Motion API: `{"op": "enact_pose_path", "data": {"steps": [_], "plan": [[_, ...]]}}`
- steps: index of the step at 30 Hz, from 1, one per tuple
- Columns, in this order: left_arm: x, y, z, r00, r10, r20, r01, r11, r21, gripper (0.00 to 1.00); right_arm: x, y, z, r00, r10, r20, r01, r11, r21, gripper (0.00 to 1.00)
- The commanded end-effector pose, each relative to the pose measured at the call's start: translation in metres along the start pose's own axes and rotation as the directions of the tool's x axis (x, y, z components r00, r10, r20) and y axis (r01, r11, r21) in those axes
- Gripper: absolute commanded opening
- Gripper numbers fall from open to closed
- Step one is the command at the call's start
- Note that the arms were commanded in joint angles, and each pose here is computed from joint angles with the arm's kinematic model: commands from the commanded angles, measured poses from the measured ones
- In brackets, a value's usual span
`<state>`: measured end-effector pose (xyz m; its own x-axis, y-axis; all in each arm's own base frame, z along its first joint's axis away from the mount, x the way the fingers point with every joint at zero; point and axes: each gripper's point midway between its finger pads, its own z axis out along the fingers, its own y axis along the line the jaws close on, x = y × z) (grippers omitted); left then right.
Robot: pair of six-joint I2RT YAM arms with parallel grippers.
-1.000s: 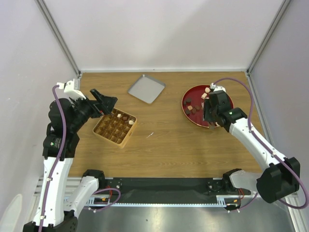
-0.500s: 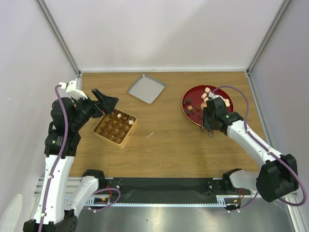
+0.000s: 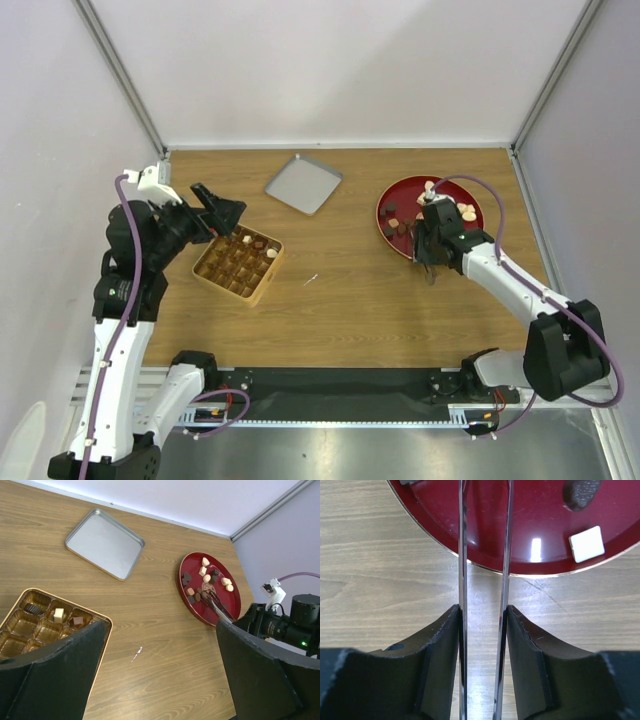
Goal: Pack the chocolate
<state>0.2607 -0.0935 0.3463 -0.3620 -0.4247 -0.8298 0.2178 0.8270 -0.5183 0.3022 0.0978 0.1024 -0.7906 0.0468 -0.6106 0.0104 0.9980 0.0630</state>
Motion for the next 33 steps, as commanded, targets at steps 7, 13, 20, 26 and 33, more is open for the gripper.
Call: {"op": "enact_pose_path", "data": {"steps": [7,13,20,26,33], "plan": [[-0.008,-0.004,0.003,1.000,0.018,0.024,-0.018,1.000,0.020,1.00,-0.033,0.011,0.014,0.997,0.008,0.082,-0.007,1.000,-0.013,0.46],[-0.008,-0.003,0.003,1.000,0.021,0.020,-0.021,1.000,0.015,1.00,-0.042,0.014,0.018,0.996,0.000,0.092,0.002,1.000,-0.019,0.45],[-0.009,-0.004,0.005,1.000,0.015,0.020,-0.016,1.000,0.017,1.00,-0.048,0.018,0.016,0.995,0.005,0.096,-0.001,0.999,-0.041,0.36],[-0.011,-0.005,0.006,1.000,0.017,0.022,-0.017,1.000,0.018,1.00,-0.066,0.016,-0.006,0.990,0.017,0.138,-0.011,0.999,-0.039,0.33],[-0.013,-0.002,0.008,0.999,0.027,0.024,-0.027,1.000,0.001,1.00,-0.081,0.026,-0.033,0.983,0.015,0.184,0.000,0.997,-0.080,0.31]]}}
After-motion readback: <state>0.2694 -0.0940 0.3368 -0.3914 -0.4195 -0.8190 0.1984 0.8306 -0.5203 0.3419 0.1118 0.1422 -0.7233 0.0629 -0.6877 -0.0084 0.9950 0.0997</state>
